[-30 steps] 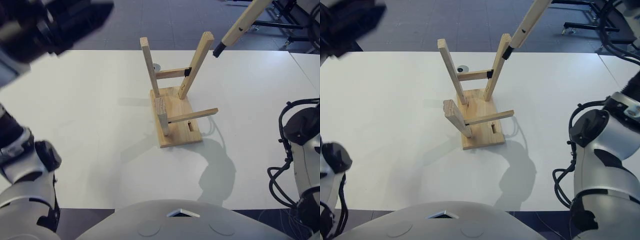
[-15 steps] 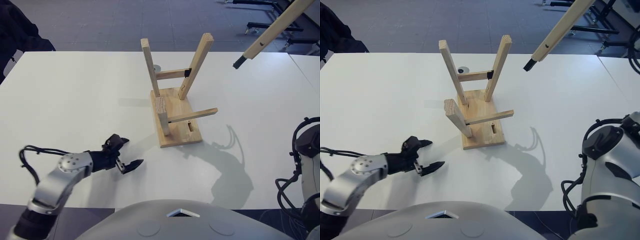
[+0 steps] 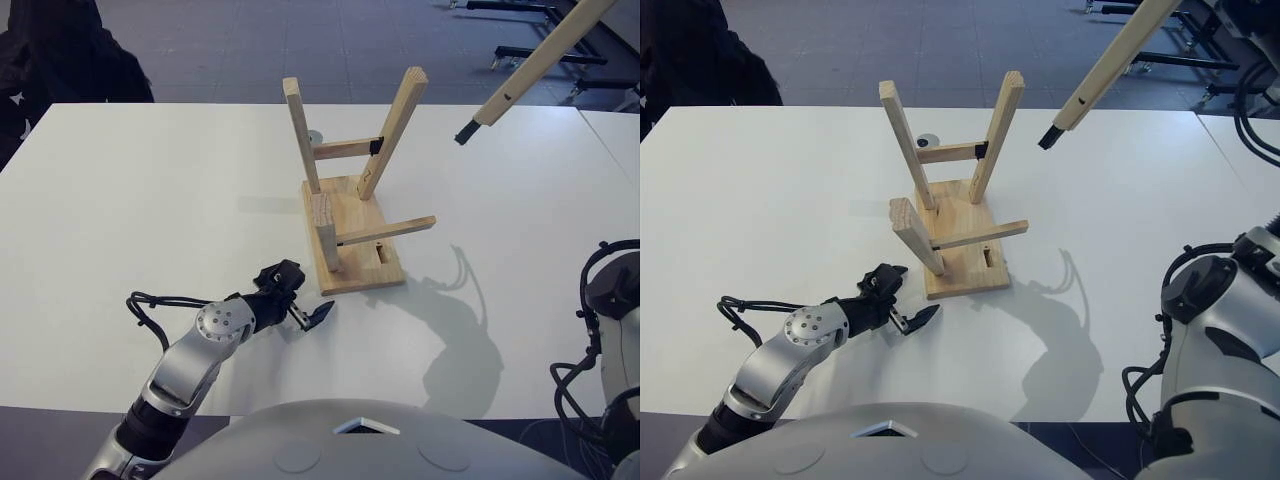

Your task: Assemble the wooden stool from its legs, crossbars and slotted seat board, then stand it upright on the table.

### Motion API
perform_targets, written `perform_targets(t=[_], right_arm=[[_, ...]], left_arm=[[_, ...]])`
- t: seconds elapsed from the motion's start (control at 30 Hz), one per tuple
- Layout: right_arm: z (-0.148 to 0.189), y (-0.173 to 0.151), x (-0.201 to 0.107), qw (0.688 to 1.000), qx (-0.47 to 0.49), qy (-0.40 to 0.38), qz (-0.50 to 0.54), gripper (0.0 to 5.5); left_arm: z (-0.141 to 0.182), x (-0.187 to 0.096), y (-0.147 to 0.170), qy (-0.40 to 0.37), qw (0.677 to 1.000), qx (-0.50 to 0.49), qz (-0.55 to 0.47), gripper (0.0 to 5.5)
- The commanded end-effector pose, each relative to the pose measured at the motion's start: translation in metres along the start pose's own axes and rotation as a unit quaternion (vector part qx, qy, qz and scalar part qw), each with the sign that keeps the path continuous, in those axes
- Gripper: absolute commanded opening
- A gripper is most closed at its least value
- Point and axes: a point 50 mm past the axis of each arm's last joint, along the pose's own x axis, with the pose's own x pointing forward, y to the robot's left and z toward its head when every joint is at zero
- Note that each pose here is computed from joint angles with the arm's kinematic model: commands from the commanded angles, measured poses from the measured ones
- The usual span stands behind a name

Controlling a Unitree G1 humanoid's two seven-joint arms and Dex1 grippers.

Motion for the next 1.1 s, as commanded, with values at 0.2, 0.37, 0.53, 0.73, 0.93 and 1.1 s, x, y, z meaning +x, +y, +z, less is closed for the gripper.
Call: perform_targets(t=[0.2, 0.37, 0.53, 0.73, 0.93, 1.1], right_arm=[[-0.002, 0.003, 0.003, 1.000, 0.002, -0.009, 0.010, 2.08], [-0.006, 0.002, 0.005, 1.000, 0.003, -0.009, 0.004, 2.08], [-0.006, -0.002, 0.006, 1.000, 0.002, -0.011, -0.006, 2.08], [-0.010, -0.001, 0.007, 1.000, 0.007, -0.006, -0.006, 2.08], [-0.011, -0.001, 0.003, 1.000, 0.007, -0.008, -0.014, 2.08], [-0.015, -0.002, 0.003, 1.000, 0.012, -0.012, -0.014, 2.08]], left_arm=[[-0.018, 0.010, 0.019, 0.060, 0.995, 0.019, 0.078, 5.40], [-0.020, -0.005, 0.045, 0.059, 0.993, 0.013, 0.099, 5.40], [-0.023, -0.019, 0.074, 0.072, 0.988, 0.019, 0.132, 5.40], [-0.027, -0.027, 0.095, 0.077, 0.982, 0.012, 0.169, 5.40], [0.038, -0.049, 0.063, -0.055, 0.998, -0.029, 0.030, 5.40], [0.056, -0.040, 0.042, -0.054, 0.998, -0.006, 0.027, 5.40]])
